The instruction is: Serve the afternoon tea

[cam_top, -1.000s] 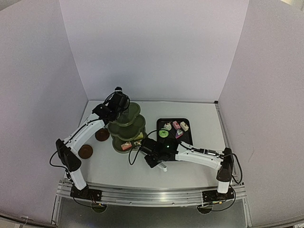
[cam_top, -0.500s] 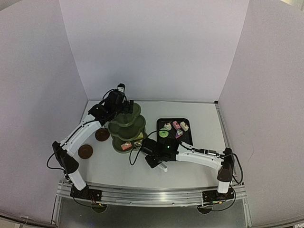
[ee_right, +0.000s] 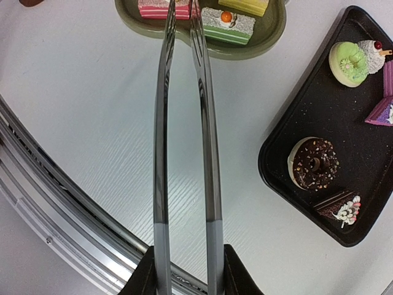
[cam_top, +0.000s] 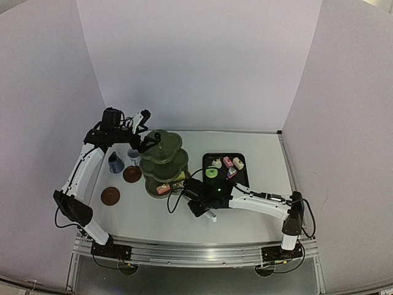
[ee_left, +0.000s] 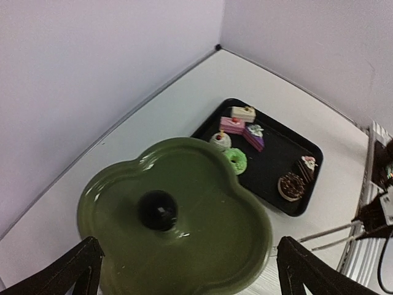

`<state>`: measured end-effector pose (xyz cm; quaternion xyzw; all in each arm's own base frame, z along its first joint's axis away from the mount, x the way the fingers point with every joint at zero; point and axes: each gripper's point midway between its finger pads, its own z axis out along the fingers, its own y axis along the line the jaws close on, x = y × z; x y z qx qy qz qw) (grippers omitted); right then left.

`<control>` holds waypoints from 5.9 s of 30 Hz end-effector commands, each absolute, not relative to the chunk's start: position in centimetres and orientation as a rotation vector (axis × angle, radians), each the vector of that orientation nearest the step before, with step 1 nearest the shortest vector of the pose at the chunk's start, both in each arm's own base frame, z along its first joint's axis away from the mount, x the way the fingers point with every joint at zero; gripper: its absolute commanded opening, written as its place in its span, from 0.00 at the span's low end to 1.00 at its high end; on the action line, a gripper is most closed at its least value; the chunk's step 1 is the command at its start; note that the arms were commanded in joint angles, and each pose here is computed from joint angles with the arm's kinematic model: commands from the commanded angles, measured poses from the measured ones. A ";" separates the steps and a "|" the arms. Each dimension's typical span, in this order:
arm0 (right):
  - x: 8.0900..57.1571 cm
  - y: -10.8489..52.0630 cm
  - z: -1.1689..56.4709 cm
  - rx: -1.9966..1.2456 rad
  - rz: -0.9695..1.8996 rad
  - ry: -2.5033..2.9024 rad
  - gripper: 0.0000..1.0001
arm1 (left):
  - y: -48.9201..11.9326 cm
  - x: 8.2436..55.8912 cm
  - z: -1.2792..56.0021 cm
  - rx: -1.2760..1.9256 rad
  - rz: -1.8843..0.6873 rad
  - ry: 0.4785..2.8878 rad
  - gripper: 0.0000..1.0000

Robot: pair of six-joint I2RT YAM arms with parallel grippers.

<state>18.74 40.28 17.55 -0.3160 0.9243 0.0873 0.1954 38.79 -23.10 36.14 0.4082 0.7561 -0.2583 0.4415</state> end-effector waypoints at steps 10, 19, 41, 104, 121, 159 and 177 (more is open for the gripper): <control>19.0 39.8 21.1 -0.803 0.343 2.523 0.27 | -26.3 39.4 35.3 1.359 -0.740 1.613 0.98; 19.1 40.3 20.9 -0.815 0.350 2.517 0.27 | -26.5 40.7 34.2 1.339 -0.736 1.640 0.78; 19.1 40.3 21.1 -0.810 0.355 2.512 0.26 | -26.0 42.8 33.1 1.306 -0.629 1.672 0.27; 26.4 24.1 17.7 0.055 -0.161 2.632 0.29 | -24.2 44.5 40.1 0.290 -0.338 1.874 0.71; 27.5 24.9 15.4 0.111 -0.033 2.716 0.34 | -6.9 35.4 36.7 -0.041 -0.069 1.883 0.80; 28.8 26.2 15.3 0.218 -0.107 2.776 0.41 | -2.6 26.4 20.5 -0.144 -0.067 1.948 0.82; 29.5 24.9 13.2 0.282 -0.258 2.802 0.40 | -2.7 26.5 20.5 -0.136 -0.073 1.950 0.82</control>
